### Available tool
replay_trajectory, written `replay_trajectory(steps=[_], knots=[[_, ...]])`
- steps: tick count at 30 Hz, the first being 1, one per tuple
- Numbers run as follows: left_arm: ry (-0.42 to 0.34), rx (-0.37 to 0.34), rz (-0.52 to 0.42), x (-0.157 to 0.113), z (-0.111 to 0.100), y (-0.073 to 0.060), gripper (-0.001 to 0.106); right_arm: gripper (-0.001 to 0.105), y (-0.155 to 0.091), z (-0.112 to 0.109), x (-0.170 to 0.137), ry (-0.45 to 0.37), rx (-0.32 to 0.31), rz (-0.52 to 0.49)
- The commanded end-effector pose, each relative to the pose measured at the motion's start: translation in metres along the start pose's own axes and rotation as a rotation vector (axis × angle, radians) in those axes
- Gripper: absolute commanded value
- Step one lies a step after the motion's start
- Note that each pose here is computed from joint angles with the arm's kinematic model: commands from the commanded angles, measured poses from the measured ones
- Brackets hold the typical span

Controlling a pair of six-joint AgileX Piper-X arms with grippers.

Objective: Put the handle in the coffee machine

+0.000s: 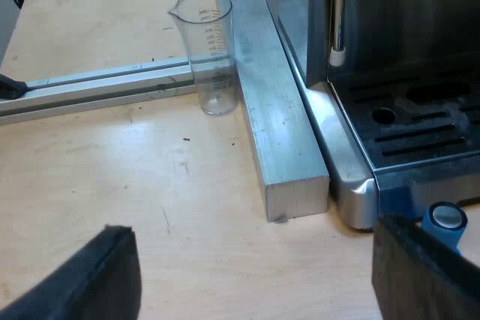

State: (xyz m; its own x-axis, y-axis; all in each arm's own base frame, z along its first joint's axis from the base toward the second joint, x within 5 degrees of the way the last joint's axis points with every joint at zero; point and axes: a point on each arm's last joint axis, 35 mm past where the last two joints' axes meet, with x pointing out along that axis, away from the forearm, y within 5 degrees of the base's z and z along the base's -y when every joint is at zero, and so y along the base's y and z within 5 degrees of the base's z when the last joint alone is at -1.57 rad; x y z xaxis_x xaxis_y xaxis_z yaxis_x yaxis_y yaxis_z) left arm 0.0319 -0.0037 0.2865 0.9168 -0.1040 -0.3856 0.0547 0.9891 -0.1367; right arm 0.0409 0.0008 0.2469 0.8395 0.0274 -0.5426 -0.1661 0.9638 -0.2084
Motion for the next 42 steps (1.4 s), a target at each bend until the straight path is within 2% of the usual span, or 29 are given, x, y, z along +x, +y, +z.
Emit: replay_trajectory(steps=[1,4,9,11,12,17,20,25,31,37,40,42], knots=[[0.002,0.004,-0.029,0.0,0.003,-0.001,0.067,0.085,-0.004,0.015,-0.015,-0.048,-0.004,-0.014],[-0.006,0.026,-0.075,-0.003,0.006,-0.004,0.067,0.085,-0.006,0.027,-0.02,-0.045,-0.004,-0.002],[-0.045,0.051,-0.13,-0.014,0.016,-0.007,0.067,0.085,-0.008,0.033,-0.023,-0.039,-0.004,0.013],[-0.063,0.058,-0.15,-0.02,0.021,-0.008,0.067,0.085,-0.01,0.042,-0.024,-0.011,-0.004,0.025],[-0.067,0.062,-0.159,-0.021,0.022,-0.008,0.067,0.085,-0.013,0.057,-0.025,0.031,-0.002,0.084],[-0.089,0.089,-0.264,-0.031,0.03,-0.011,0.067,0.085,-0.015,0.074,-0.021,0.067,0.005,0.157],[-0.067,0.103,-0.317,-0.03,0.035,-0.014,0.067,0.085,-0.016,0.081,-0.02,0.083,0.003,0.185],[-0.001,0.144,-0.469,-0.026,0.046,-0.022,0.067,0.085,-0.015,0.099,-0.017,0.126,-0.072,0.263],[0.07,0.191,-0.63,-0.023,0.057,-0.033,0.067,0.085,-0.01,0.115,-0.015,0.152,-0.128,0.344],[0.13,0.231,-0.72,-0.017,0.061,-0.043,0.067,0.085,-0.001,0.129,-0.011,0.158,-0.194,0.424],[0.202,0.268,-0.817,-0.011,0.059,-0.053,0.067,0.085,0.009,0.134,-0.005,0.18,-0.248,0.477],[0.226,0.283,-0.854,-0.01,0.058,-0.057,0.067,0.085,0.016,0.135,-0.002,0.199,-0.27,0.501]])
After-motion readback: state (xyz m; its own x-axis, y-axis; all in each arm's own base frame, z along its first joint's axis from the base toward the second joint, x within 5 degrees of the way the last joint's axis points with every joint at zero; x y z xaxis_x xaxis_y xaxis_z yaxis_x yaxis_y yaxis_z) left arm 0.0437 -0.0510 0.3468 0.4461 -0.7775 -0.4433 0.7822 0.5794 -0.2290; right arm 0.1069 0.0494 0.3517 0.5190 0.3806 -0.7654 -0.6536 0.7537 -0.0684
